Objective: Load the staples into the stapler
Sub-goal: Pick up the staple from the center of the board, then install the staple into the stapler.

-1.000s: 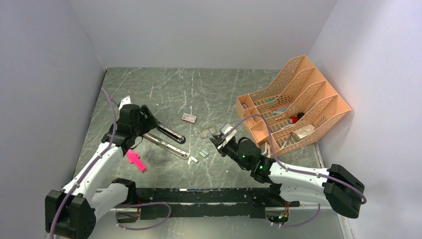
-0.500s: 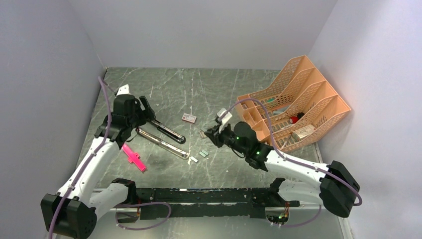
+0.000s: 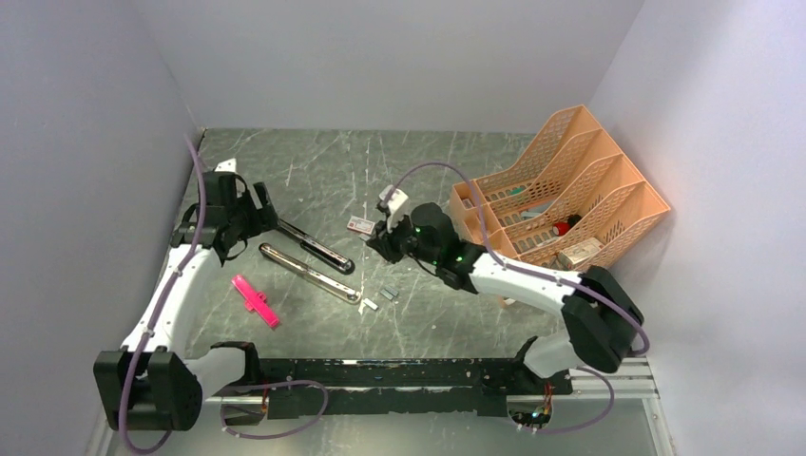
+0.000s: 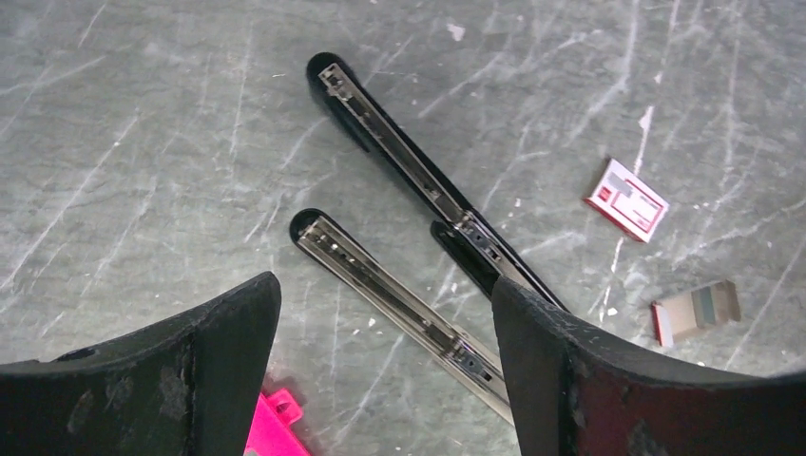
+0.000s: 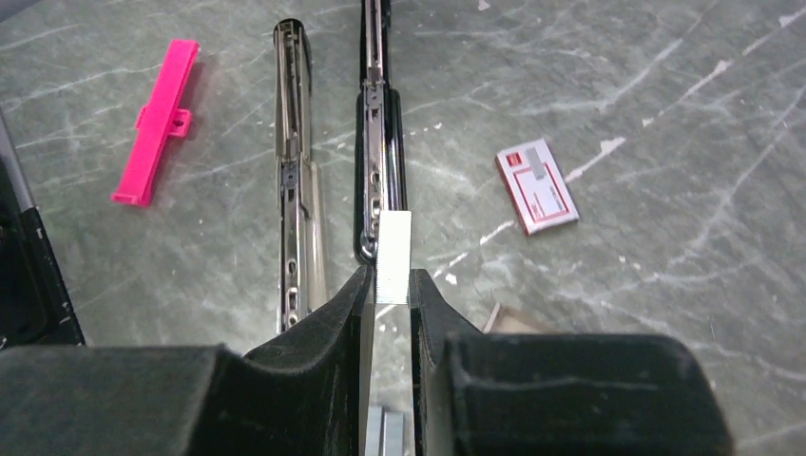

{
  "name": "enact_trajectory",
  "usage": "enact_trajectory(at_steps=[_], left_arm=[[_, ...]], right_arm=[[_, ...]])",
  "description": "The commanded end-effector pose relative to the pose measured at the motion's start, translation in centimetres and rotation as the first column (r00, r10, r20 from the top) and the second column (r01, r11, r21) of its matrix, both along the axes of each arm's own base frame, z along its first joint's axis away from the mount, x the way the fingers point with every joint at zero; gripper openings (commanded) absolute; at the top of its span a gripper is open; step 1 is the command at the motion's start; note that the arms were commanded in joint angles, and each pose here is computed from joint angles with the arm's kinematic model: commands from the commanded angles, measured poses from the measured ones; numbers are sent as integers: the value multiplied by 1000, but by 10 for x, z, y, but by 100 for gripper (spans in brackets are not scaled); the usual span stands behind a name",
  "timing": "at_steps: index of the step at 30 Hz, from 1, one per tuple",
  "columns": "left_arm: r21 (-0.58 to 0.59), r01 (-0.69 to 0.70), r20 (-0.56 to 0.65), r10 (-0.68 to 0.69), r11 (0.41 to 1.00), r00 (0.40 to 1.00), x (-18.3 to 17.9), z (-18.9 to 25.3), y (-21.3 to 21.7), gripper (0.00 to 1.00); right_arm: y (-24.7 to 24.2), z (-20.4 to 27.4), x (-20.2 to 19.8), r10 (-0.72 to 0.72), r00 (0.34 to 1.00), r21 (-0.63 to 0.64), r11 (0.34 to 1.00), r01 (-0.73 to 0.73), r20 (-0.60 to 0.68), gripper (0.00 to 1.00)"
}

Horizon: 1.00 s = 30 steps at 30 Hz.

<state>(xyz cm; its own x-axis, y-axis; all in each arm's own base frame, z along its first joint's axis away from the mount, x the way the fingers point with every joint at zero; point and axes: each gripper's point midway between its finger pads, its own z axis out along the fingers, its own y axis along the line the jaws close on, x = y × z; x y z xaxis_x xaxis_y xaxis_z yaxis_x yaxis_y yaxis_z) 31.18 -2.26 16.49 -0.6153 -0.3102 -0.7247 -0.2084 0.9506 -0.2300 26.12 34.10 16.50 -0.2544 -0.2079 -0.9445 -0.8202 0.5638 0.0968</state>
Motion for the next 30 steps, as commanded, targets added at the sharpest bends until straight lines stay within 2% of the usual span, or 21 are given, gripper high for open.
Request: enact_trajectory(at_steps=[1,5,10,17,30], left_arm=[[-11,41,-53,-42,999,998,-1,-13,3,86],[100,-40,-89,49,994,995,1,-25,28,85],[80,6,-129,4,997,992,8,-36,21,83],[65,40,-175,-28,997,984,17,-49,19,73],[62,22,-261,-5,998,965,12,-80,20,71]], right_arm=[[28,8,2,70,995,-41,997,-68,66,0],[52,-1,-6,119,989,-71,991,-113,85,0],[70,-16,-16,143,988,-113,984,-136,56,0],[81,-37,-28,139,990,-139,981,-135,16,0],[89,-53,-38,150,989,-158,976,-149,-7,0]])
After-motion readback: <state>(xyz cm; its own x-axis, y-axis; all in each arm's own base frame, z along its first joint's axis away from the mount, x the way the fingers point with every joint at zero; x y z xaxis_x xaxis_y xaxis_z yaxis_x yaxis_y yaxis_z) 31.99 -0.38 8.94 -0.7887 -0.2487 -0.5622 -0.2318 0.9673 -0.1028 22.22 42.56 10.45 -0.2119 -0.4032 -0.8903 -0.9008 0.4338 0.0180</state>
